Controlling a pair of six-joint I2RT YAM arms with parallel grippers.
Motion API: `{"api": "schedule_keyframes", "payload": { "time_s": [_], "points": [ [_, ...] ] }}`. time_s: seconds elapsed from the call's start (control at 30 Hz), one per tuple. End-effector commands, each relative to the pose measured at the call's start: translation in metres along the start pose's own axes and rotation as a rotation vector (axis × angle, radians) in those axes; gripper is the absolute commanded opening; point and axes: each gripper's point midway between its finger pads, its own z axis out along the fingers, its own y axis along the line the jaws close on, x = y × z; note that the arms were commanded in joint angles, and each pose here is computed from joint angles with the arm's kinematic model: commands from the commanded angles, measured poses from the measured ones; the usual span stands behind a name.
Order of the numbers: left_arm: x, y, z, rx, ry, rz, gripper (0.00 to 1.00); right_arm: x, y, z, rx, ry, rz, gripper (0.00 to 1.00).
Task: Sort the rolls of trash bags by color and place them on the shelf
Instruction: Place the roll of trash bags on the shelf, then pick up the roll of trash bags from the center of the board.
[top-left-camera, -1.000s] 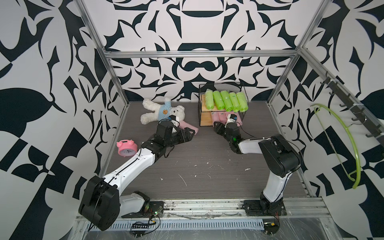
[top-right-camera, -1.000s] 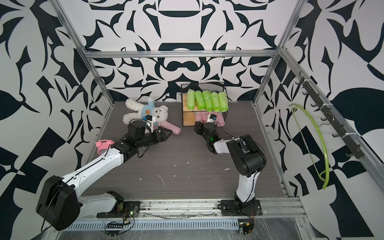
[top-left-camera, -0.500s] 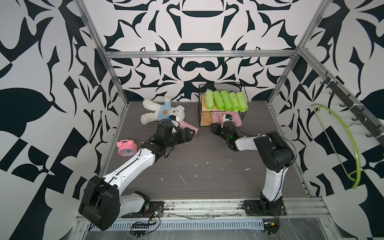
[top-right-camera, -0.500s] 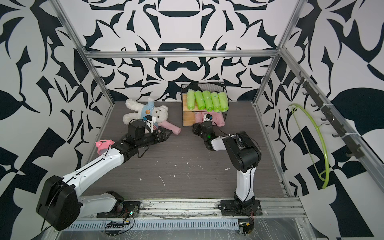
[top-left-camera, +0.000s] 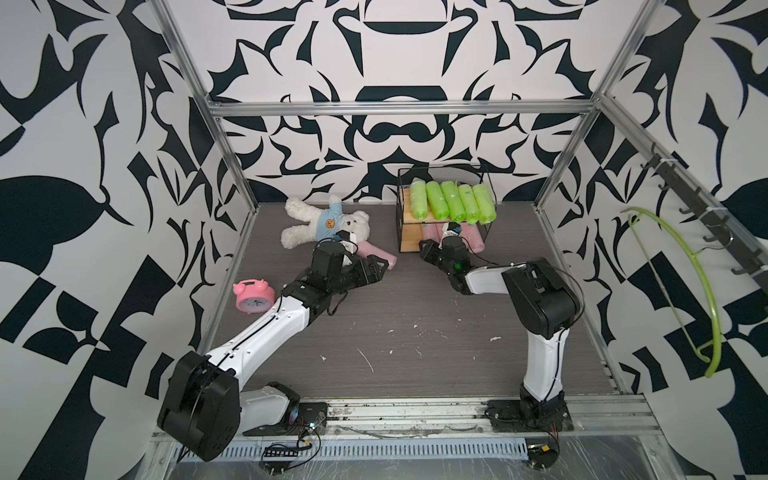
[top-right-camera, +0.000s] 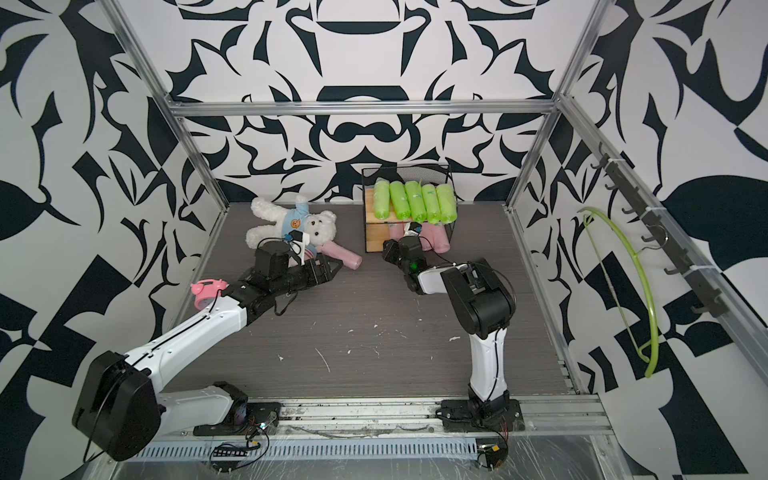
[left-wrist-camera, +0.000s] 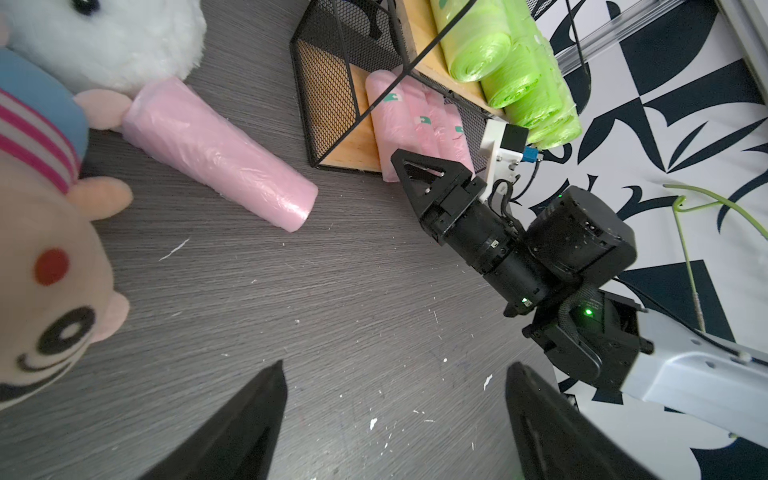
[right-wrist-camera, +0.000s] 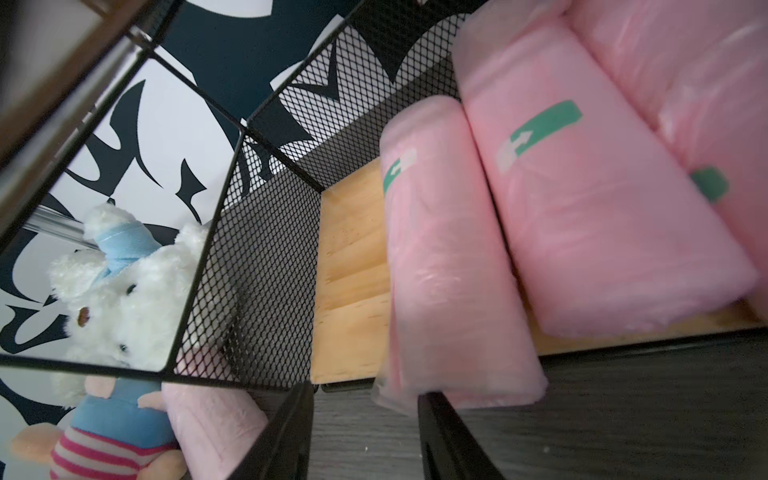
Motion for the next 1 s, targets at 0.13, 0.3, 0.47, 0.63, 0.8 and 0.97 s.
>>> {"api": "schedule_keyframes", "payload": {
  "time_s": [0.13,0.3,0.47,0.63,0.8,0.97],
  "points": [
    [0.005,0.023,0.016,-0.069,0.021,-0.016,0.89,-0.029,0.026,-0.042,-0.069,-0.070,-0.052,0.50],
    [-0.004,0.034,0.033,-0.138,0.012,-0.038,0.86,-0.028,0.029,-0.077,-0.049,-0.046,-0.144,0.54],
    [-0.020,0.052,0.057,-0.241,-0.020,-0.056,0.86,-0.027,0.022,-0.107,0.004,-0.028,-0.230,0.55],
    [-0.033,0.071,0.085,-0.343,-0.020,-0.053,0.82,-0.021,0.017,-0.119,0.004,-0.014,-0.249,0.57],
    [-0.042,0.097,0.107,-0.471,-0.027,-0.043,0.81,-0.020,0.017,-0.130,-0.001,-0.019,-0.270,0.61],
    [-0.048,0.115,0.119,-0.567,-0.036,-0.032,0.81,-0.013,0.015,-0.135,-0.013,0.000,-0.276,0.62]
  ]
}}
